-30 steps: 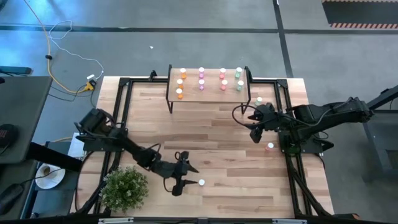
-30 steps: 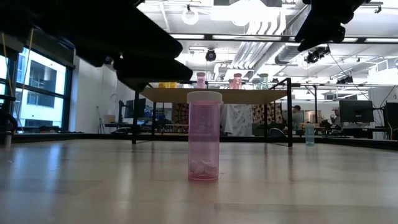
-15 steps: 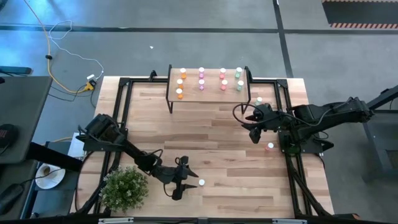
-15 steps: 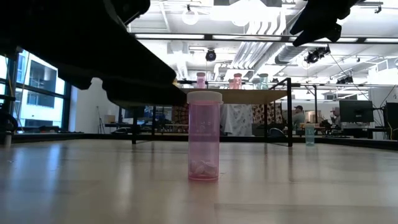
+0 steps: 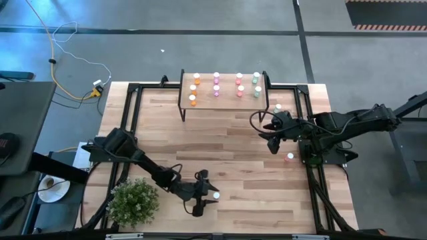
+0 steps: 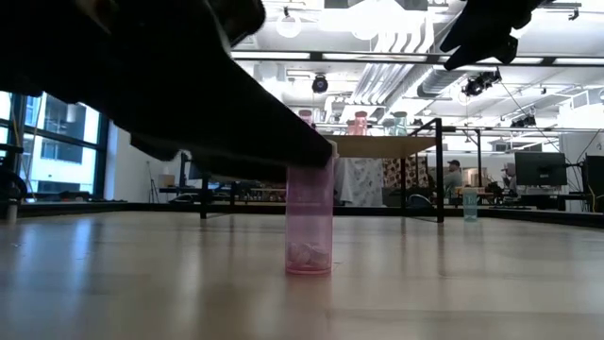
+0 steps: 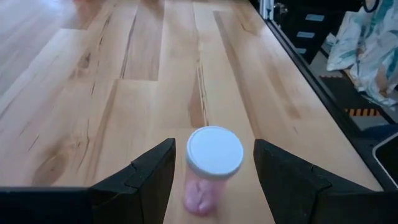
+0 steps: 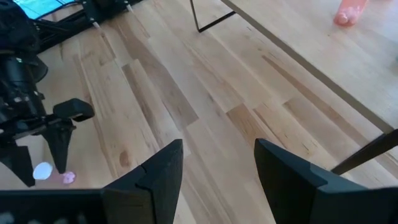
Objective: Pick and place medicine bottles onto shelf by color
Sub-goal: Put the purple pill bottle on the shelf aligned with the other purple pill bottles
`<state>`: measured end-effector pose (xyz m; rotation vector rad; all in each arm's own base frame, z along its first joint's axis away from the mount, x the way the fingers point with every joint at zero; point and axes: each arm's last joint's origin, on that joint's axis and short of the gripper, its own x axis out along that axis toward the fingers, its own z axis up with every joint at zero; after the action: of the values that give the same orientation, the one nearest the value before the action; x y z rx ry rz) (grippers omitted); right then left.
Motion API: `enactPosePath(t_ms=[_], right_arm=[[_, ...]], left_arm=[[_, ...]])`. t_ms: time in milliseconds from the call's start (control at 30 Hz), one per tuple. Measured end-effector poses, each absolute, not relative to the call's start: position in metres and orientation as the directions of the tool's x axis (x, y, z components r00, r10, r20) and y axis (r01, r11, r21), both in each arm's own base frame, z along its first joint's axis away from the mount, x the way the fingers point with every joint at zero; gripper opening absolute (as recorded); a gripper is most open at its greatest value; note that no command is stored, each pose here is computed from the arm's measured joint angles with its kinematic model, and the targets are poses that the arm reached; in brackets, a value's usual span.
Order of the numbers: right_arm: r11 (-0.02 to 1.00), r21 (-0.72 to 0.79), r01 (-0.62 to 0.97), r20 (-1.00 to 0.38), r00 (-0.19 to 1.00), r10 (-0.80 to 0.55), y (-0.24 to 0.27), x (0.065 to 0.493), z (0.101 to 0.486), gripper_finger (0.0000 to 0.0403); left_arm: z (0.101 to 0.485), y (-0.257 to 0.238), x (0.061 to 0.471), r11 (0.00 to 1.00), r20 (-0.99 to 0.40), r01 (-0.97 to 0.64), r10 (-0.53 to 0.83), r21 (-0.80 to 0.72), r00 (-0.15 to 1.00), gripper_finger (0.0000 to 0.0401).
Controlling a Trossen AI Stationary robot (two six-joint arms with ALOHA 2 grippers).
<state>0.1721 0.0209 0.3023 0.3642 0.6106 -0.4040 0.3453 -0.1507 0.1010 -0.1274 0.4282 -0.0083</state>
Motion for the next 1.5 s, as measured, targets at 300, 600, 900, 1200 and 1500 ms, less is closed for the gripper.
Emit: enactPosePath(t_ms=[300, 600, 900, 1200, 1500], right_arm=[[0.861, 0.206, 0.464, -0.619, 0.744, -0.253, 0.0209, 0.1717, 0.3019, 0.019], [0.865, 0.2, 0.461, -0.619, 0.744, -0.253, 0.0209, 0.1717, 0.3019, 0.019], [0.869, 0.192, 0.456, -0.619, 0.743, -0.253, 0.0209, 0.1717, 0.3019, 0.019], [0.871, 0.195, 0.451, -0.621, 0.744, -0.246, 0.0212, 0.1717, 0.3018, 0.019], [0.872, 0.197, 0.448, -0.622, 0.745, -0.242, 0.0212, 0.1717, 0.3018, 0.019]], left_arm=[[0.0954, -0.1471, 0.3551, 0.993, -0.422, -0.029, -0.024, -0.118, 0.906, 0.0207], [0.0946, -0.148, 0.3543, 0.992, -0.431, -0.03, -0.027, -0.124, 0.902, 0.0206], [0.0946, -0.1479, 0.3544, 0.989, -0.43, -0.04, -0.027, -0.146, 0.902, 0.0171], [0.0947, -0.1479, 0.3544, 0.988, -0.43, -0.041, -0.027, -0.148, 0.902, 0.0109], [0.0961, -0.1482, 0.355, 0.987, -0.417, -0.038, -0.03, -0.154, 0.909, 0.0106]])
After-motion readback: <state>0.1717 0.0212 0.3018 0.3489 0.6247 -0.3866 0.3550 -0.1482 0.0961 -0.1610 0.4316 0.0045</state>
